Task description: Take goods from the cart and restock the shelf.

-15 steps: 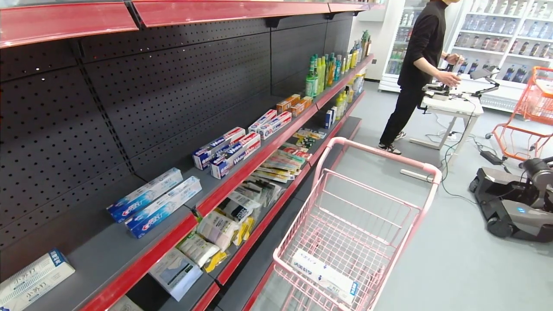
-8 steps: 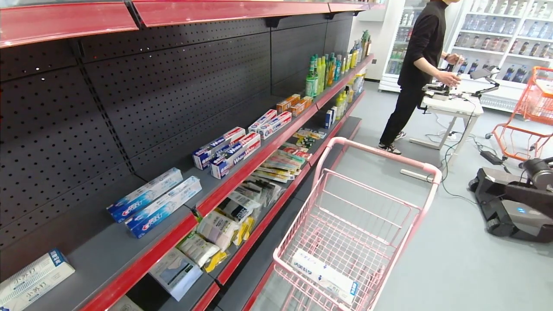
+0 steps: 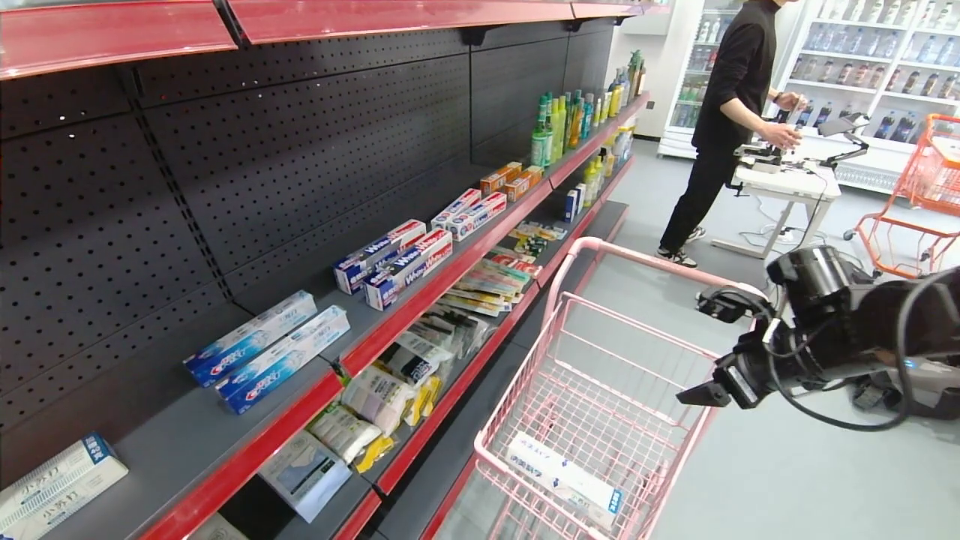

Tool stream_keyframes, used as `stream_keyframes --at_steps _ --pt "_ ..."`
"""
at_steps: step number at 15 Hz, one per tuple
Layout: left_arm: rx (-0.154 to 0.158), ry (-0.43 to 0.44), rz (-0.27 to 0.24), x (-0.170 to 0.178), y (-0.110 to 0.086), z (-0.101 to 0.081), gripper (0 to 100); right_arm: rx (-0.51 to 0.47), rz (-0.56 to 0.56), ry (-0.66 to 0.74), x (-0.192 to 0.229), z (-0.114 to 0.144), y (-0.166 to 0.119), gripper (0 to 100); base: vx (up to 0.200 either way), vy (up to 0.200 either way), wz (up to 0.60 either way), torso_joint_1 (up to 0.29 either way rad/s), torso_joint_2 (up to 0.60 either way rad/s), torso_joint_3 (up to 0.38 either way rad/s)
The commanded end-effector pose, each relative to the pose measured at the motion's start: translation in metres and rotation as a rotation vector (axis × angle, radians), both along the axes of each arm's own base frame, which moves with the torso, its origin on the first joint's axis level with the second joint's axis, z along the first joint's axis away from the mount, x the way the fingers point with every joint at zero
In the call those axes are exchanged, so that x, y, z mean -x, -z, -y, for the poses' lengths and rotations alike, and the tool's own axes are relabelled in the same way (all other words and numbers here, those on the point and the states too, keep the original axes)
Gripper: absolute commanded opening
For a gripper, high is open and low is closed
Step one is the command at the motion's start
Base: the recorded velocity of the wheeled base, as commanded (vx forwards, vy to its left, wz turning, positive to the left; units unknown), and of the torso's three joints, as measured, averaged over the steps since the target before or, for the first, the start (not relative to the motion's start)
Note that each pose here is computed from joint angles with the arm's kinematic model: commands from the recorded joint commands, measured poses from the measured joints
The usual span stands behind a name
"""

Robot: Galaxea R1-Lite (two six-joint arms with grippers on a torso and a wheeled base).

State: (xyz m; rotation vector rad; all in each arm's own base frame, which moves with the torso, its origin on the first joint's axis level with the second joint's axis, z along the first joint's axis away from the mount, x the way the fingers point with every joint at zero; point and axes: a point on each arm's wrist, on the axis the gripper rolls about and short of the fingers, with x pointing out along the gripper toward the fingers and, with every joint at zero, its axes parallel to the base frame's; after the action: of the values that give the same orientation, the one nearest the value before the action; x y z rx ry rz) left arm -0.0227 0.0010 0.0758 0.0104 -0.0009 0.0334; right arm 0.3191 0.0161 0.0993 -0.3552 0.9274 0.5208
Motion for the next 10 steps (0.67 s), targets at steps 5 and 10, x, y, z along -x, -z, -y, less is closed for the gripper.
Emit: stream_keyframes --at_steps 5,10 --pt "0.000 0.000 -0.001 0.000 0.000 0.000 100 0.026 -0.144 -0.232 -0.042 -0.068 0.077 100 0.000 0.000 0.00 0.000 0.00 0.000" --pt "0.000 0.000 -0.001 0.000 0.000 0.000 100 0.081 -0.156 -0.254 -0.047 -0.085 0.089 100 0.000 0.000 0.00 0.000 0.00 0.000"
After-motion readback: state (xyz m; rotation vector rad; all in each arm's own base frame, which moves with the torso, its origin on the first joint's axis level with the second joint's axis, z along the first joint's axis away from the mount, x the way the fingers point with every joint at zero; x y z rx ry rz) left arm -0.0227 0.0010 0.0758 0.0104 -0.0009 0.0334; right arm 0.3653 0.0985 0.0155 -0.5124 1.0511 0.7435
